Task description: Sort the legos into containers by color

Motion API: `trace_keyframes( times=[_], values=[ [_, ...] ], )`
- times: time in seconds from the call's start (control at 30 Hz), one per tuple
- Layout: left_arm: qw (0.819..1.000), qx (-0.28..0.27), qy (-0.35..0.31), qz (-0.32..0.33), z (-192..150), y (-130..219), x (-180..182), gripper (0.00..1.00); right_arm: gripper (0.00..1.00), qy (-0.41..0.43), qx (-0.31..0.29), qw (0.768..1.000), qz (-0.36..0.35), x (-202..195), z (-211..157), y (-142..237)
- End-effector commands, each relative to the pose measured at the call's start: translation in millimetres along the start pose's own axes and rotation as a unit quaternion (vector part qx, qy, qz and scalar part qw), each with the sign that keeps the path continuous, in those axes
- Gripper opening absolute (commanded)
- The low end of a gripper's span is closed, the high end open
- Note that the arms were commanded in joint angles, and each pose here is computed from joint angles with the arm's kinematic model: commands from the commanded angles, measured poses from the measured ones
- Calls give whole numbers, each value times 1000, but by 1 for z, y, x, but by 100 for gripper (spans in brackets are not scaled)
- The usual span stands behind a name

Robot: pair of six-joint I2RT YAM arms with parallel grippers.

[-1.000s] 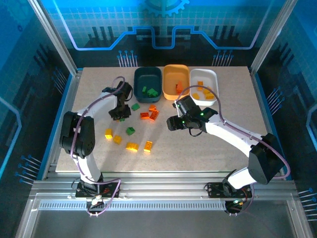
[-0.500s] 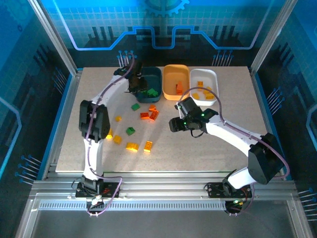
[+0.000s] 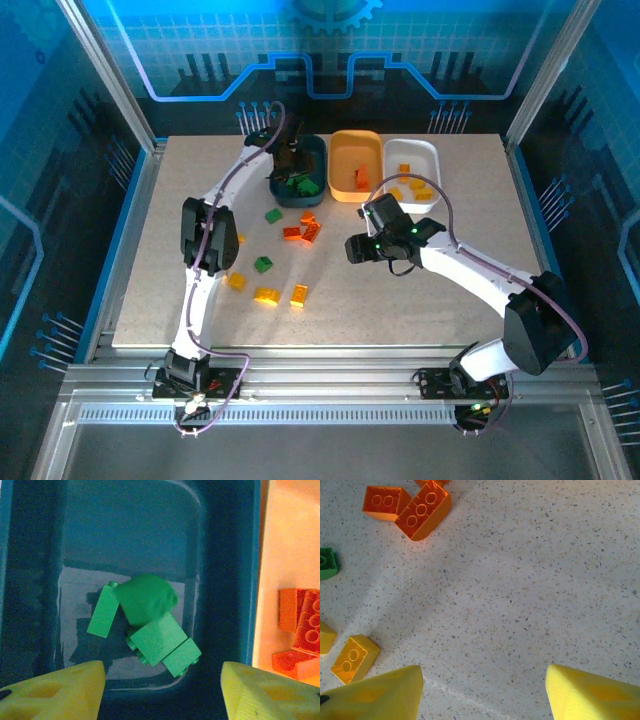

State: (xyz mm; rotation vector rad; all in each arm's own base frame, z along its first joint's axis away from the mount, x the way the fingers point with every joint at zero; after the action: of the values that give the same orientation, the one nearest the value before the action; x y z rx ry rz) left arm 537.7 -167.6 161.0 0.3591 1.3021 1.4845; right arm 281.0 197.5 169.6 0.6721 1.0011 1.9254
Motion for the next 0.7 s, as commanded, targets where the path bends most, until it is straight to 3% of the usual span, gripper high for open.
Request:
trace_keyframes(
  times=[0.0, 0.13, 0.3, 0.43, 0.67],
  values=[
    [1000, -8, -21, 3, 1, 27, -1, 65, 67, -2, -5, 1000, -4, -4, 3, 7],
    [998, -38, -39, 14, -7, 53, 19, 65, 67, -4, -6, 1000, -1, -2, 1, 8],
    [994, -44, -103, 16, -49, 61, 66, 65, 67, -5, -3, 1000, 1, -1, -3, 6],
    [987, -30, -159, 13, -73, 52, 88, 66, 68, -6, -4, 1000, 8, 1, -2, 3],
    [975, -23, -221, 29, -64, 14, 89, 68, 68, -3, -6, 1000, 14, 7, 1, 3]
  ],
)
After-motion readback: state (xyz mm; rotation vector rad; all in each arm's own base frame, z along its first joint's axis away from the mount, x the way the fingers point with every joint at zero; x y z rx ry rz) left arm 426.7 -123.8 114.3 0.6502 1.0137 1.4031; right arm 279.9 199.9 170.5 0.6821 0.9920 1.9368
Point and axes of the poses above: each hand's point on the last joint's axis, 136 mm out from that joint toward the fingers, its own y axis back along the fingers, its own x axis along the line the jaws close on, z = x × y, the point moved 5 cm from there along y, back along the fingers, and after that the axes turned 15 degrees about y, right-handed, at the moved point
